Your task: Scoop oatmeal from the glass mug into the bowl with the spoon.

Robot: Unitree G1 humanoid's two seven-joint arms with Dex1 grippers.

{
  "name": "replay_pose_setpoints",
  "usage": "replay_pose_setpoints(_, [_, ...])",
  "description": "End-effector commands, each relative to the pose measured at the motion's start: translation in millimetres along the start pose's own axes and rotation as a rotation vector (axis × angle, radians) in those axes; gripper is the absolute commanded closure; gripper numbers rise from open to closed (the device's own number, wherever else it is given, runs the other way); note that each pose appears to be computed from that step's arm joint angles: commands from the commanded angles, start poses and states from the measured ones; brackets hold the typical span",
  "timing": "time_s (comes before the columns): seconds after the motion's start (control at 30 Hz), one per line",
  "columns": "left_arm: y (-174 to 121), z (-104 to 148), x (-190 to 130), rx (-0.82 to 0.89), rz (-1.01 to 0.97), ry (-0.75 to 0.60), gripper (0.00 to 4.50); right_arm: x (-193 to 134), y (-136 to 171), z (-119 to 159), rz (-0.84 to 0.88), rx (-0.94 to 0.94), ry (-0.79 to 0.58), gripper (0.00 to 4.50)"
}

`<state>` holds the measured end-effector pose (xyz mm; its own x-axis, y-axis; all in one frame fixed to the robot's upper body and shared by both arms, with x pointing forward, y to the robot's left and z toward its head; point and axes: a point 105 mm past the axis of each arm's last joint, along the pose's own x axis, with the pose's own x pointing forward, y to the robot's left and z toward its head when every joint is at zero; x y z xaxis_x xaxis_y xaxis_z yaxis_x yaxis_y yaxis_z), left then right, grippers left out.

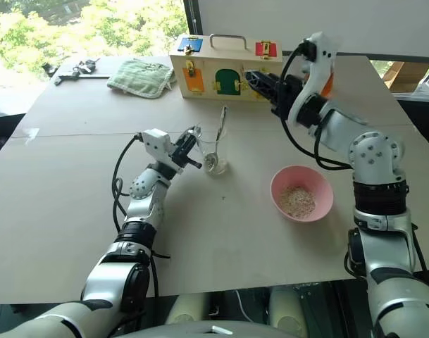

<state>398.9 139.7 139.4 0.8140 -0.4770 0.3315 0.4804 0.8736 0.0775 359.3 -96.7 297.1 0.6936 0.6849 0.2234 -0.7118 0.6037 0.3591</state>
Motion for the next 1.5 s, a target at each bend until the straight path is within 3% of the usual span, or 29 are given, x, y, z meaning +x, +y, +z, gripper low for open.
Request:
replay_pose_setpoints(0.03, [2,9,-1,0.015,-0.001,-0.026,3.76,-26,-16,23,-0.075,-0.023,-0.091,2.46])
replay_pose_setpoints(0.07, [2,9,-1,0.017,0.0,-0.025,3.48,-33,-23,23,-0.109,-0.035,-0.093,2.46])
replay_pose_setpoints(0.17, [4,9,-4,0.031,0.009,-0.027,2.04,-51,-38,22,-0.175,-0.037,-0.1,2.46])
replay_pose_setpoints(0.2, [4,9,-5,0.034,0.011,-0.026,1.92,-59,-43,21,-0.199,-0.041,-0.098,2.46])
replay_pose_setpoints(0.33, [6,9,-11,0.039,0.009,-0.022,1.92,-89,-57,19,-0.268,-0.014,-0.108,2.46])
replay_pose_setpoints(0.6, [9,22,-38,0.05,-0.006,-0.03,1.92,-124,-32,-9,-0.134,0.117,-0.026,2.46])
replay_pose_setpoints(0.8, [0,38,-73,0.021,-0.036,0.006,1.92,-150,-53,-47,-0.29,-0.052,0.082,2.46])
replay_pose_setpoints(1.07, [-22,7,-159,-0.018,-0.06,0.384,1.92,-249,-94,-104,-0.523,-0.258,0.068,2.46])
replay_pose_setpoints(1.23, [-37,-12,-197,-0.009,-0.03,0.527,1.92,-268,-88,-127,-0.373,-0.341,0.226,2.46])
replay_pose_setpoints(1.5, [-44,-2,-204,-0.008,-0.051,0.475,1.92,-273,-84,-138,-0.18,-0.373,0.361,2.46])
